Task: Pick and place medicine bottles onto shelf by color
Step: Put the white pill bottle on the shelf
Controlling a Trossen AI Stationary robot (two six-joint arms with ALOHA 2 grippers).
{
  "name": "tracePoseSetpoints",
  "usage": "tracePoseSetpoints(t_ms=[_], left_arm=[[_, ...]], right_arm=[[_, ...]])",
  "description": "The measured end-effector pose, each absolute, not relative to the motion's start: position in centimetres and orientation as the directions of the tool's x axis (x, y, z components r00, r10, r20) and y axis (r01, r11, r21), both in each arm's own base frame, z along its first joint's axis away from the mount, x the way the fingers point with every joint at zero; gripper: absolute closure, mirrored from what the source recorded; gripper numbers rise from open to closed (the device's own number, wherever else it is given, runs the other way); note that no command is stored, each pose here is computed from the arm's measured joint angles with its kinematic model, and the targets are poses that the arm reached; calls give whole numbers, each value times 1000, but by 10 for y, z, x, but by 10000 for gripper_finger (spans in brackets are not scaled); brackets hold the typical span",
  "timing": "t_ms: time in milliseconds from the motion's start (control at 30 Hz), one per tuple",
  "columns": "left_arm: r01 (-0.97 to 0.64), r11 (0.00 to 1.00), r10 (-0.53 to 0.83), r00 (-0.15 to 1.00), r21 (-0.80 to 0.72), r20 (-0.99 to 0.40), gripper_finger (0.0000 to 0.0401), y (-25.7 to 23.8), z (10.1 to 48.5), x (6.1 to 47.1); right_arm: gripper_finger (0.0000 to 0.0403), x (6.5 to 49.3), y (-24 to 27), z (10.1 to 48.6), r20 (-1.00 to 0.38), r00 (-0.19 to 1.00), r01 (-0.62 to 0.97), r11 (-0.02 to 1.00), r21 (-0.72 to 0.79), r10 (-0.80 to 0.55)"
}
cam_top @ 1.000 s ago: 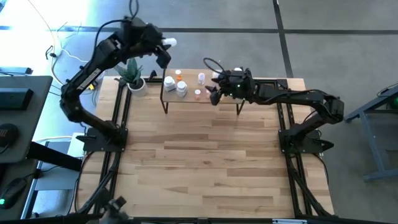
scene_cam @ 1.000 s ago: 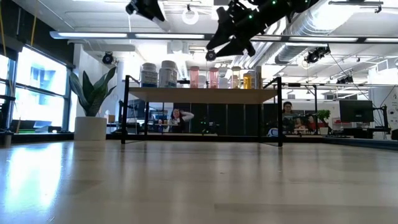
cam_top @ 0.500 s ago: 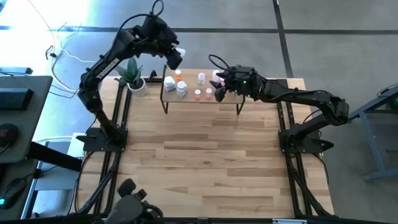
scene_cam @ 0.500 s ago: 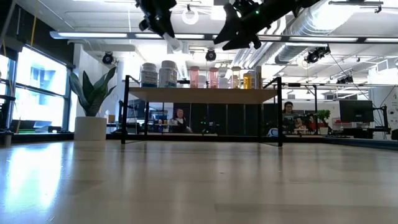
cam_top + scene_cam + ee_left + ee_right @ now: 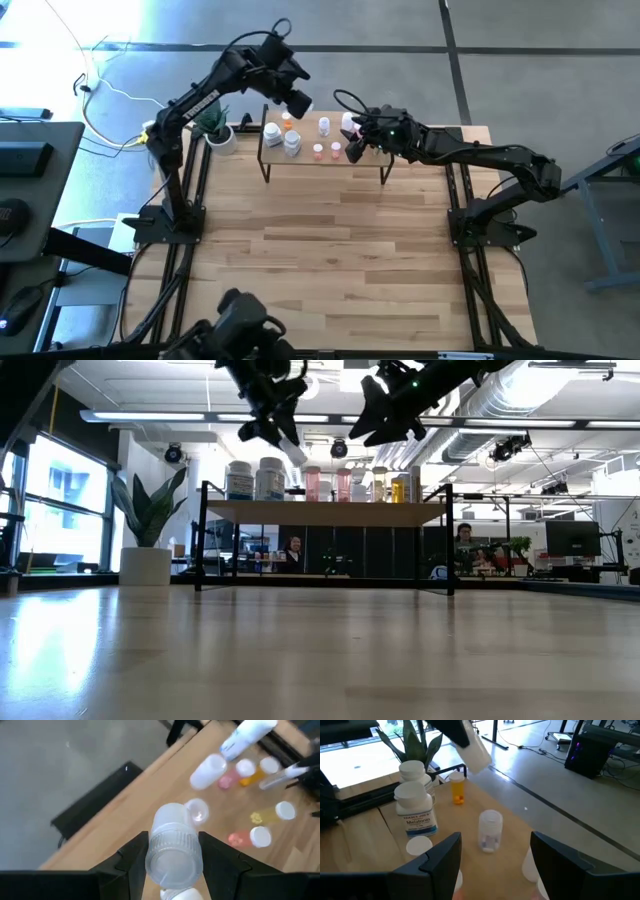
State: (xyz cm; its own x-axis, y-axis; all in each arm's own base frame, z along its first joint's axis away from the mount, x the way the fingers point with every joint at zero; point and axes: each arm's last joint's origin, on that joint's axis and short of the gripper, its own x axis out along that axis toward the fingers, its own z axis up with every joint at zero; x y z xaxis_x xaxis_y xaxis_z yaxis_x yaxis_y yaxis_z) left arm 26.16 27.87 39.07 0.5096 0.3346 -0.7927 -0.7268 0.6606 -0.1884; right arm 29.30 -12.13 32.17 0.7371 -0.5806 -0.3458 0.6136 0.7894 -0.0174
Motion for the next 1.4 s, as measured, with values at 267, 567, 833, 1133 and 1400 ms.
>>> tracePoseSetpoints(t_ms=[267, 567, 833, 1133, 1400], left_arm=[[-751, 634, 249, 425, -186, -870, 252, 283, 363, 273], [-768, 631, 296, 371, -111, -880, 252, 276, 362, 281], [-754, 651, 272, 336, -84, -902, 252, 278, 343, 296], [-744, 665, 261, 309, -61, -915, 252, 281, 334, 300], [-681, 732, 253, 307, -26, -917, 252, 275, 334, 305]], right_arm=[[174, 291, -121, 318, -387, 721, 615, 788, -26, -575], [174, 291, -120, 316, -401, 715, 621, 783, -11, -573], [174, 291, -120, 316, -402, 714, 634, 773, 25, -573], [174, 291, -120, 316, -403, 714, 638, 769, 38, -572], [174, 291, -121, 316, -401, 709, 647, 761, 43, -580]])
